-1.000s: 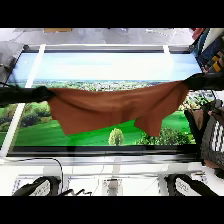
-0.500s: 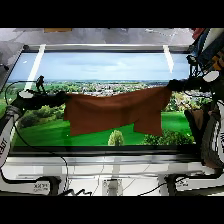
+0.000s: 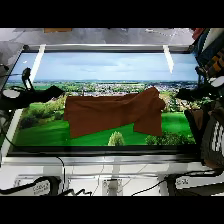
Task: Fold the clothes and pants, and hang the long-sleeved shirts on hangers.
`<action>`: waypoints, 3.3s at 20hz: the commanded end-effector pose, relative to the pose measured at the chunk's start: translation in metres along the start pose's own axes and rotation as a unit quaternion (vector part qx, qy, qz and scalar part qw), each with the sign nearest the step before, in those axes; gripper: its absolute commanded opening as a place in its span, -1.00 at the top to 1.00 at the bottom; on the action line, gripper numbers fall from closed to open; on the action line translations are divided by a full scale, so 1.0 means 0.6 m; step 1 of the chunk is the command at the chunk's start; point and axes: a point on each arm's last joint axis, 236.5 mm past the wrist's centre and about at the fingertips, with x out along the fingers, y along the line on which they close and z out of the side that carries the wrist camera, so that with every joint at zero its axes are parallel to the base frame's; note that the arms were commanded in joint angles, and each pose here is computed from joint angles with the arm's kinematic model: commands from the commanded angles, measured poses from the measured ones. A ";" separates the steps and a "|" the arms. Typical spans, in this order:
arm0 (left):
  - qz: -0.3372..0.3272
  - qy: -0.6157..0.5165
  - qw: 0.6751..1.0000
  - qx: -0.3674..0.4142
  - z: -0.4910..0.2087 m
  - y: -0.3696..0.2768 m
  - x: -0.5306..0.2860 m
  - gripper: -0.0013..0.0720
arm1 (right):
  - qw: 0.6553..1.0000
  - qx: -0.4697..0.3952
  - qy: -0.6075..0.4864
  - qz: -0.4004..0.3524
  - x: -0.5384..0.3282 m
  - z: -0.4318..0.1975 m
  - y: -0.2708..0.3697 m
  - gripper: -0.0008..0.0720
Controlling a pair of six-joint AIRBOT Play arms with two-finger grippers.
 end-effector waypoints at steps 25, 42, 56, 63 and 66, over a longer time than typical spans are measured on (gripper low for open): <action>0.056 0.237 0.970 -0.007 -0.196 0.035 -0.076 -0.96 | 0.997 -0.032 -0.016 0.074 0.171 -0.060 0.076 0.93; -0.018 0.259 0.959 -0.117 -0.395 0.007 0.004 -0.48 | 0.993 -0.056 -0.018 0.098 0.113 -0.049 0.113 0.93; -0.097 0.269 0.958 -0.011 -0.304 -0.098 -0.019 0.92 | 0.982 -0.120 -0.114 0.092 -0.059 0.003 0.177 0.93; -0.057 -0.075 0.979 0.182 0.078 -0.237 -0.271 0.92 | 0.885 -0.233 -0.401 0.022 -0.475 0.080 0.307 0.93; -0.001 -0.257 0.943 0.212 0.176 -0.274 -0.431 0.92 | 0.822 -0.261 -0.506 -0.006 -0.639 0.050 0.361 0.93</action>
